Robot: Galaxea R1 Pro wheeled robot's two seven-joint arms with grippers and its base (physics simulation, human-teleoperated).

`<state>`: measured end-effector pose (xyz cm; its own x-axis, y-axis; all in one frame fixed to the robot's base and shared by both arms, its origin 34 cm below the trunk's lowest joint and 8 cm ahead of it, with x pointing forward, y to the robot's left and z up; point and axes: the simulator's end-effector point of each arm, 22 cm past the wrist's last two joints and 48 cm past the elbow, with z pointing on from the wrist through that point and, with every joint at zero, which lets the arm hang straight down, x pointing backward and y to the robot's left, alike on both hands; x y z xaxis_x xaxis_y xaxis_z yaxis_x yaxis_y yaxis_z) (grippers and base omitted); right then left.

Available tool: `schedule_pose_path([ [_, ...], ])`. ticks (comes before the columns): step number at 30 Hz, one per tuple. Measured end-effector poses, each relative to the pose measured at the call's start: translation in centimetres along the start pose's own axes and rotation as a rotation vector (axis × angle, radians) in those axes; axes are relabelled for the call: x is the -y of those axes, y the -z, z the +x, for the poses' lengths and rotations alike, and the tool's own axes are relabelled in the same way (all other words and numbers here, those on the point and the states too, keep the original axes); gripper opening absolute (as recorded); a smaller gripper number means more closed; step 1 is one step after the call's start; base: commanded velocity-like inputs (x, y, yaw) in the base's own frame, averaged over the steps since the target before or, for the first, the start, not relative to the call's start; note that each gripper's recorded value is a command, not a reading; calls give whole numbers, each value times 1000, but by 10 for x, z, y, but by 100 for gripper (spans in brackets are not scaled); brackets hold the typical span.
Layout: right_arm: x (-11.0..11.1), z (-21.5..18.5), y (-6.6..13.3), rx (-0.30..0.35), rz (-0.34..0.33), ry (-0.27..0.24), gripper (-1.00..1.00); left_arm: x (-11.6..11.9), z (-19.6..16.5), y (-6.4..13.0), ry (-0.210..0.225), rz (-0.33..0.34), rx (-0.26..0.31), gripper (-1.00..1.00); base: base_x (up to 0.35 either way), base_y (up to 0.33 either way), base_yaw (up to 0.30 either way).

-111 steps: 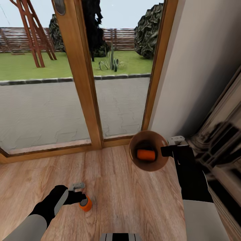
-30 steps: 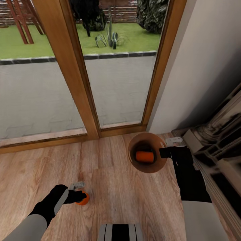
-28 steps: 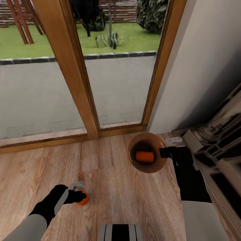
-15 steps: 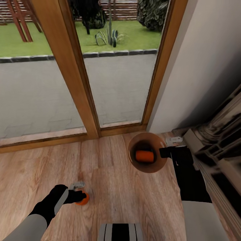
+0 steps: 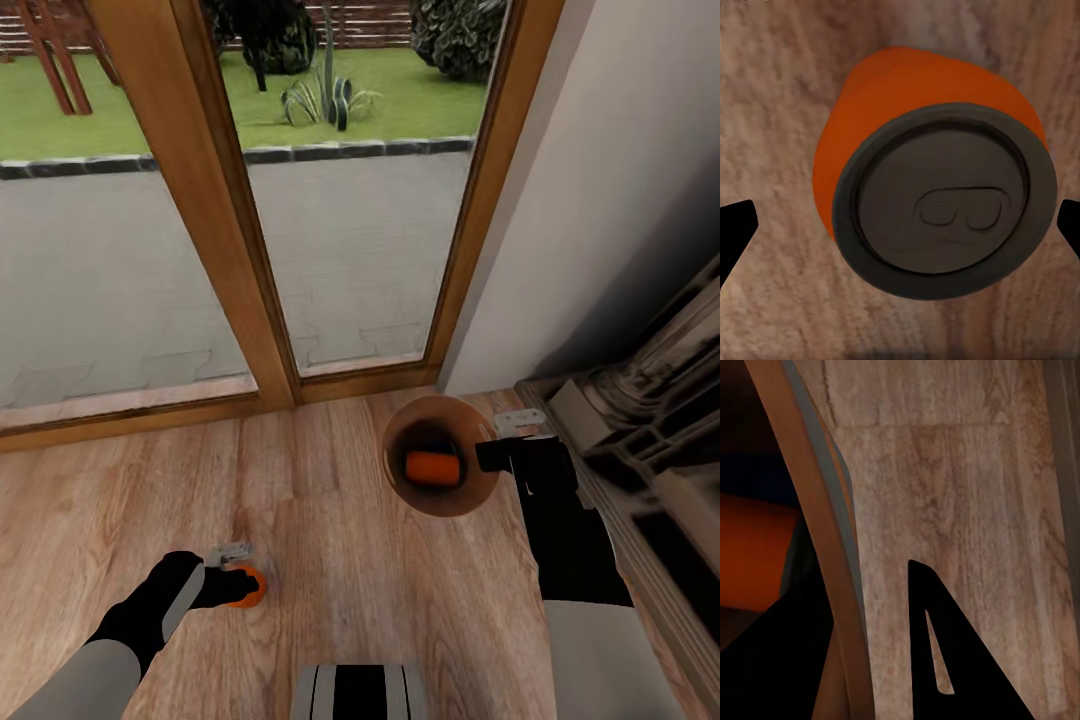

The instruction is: Put the three can of soda from the living room inside the tash can in the kitchen.

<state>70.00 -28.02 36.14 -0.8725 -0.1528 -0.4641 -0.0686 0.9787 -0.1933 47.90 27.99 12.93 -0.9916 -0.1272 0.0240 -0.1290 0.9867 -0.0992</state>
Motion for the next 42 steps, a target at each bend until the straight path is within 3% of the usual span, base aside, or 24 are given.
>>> schedule_pose_path([
  [4,0,0,0,1,1,0,-100,0,0,0,-1,0,0,100,0,0,0],
  [5,0,0,0,1,1,0,-100,0,0,0,-1,1,1,-100,0,0,0],
  [20,5,0,1,-1,23,13,-100,4,-12,5,-6,9,29,-100,0,0,0],
  [42,16,-35,46,85,33,-3,-100,15,-39,46,-17,29,104,-100,0,0,0],
])
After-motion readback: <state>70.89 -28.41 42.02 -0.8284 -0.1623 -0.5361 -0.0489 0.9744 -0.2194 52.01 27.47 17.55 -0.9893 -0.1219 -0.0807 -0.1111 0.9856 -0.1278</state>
